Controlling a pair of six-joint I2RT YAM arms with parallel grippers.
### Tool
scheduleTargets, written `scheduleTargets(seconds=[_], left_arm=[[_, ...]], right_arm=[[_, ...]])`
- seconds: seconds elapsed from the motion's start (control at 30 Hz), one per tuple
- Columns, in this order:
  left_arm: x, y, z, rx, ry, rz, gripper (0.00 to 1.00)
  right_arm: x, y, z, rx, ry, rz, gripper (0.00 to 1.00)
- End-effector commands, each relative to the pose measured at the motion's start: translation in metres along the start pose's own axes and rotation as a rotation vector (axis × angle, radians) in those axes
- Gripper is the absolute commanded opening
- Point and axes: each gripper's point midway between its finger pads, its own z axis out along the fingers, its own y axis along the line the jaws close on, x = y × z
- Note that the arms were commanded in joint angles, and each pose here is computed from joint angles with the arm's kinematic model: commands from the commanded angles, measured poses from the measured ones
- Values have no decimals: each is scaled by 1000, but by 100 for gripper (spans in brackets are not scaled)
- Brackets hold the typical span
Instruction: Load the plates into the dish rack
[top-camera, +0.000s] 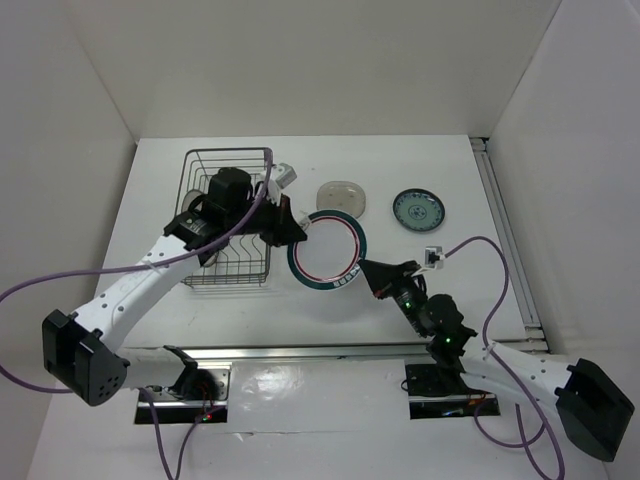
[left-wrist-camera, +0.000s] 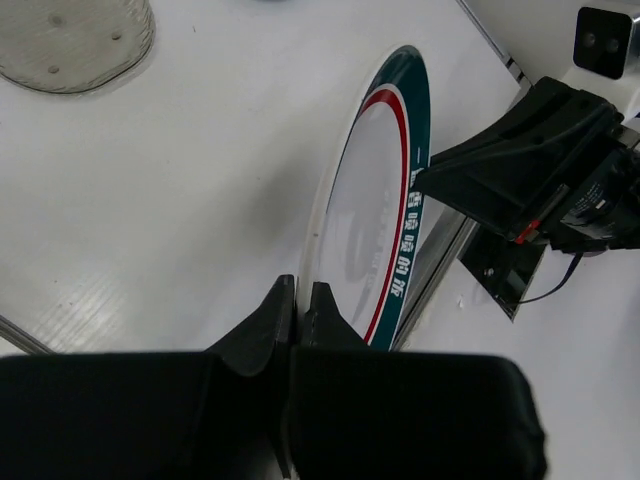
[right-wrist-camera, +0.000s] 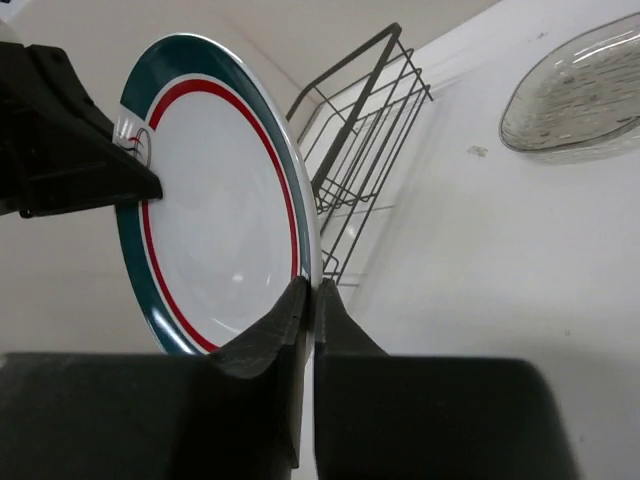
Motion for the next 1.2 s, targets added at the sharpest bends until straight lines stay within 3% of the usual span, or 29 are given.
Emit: scheduleTargets(seconds=[0.0,0.03,0.07,0.13,0.27,0.3,0.4,0.53,0.77,1.17], left_arm=[[-17,16,-1,-82,-64,32,0],[-19,14,-3,-79,-74,37,0],[-22,14,-7,-90,-88,42,0],[-31,14,-23,-133,-134,53,0],[-58,46,-75,-446,-274,73,0],[-63,70,-98,-631,-320,56,0],[-67,105,-159,-971,-425,55,0],[-57,134,-192,-1247,-400,78,0],[-23,161,-190,-1422,-255,37,0],[9,191,-155,-1338,-127,-90,0]], right_arm=[[-34,72,-2,-262,-79,53,11],[-32,70,-1,-255,-71,50,23],[-32,70,-1,-255,-71,50,44],[-27,64,3,-219,-55,42,100],[-21,51,8,-148,-29,16,100],[-18,48,8,-138,-19,12,100],[-11,39,9,-102,6,-11,100],[-5,35,8,-90,39,-43,100],[5,31,6,-73,104,-96,100],[-10,32,-8,-79,55,-86,100]])
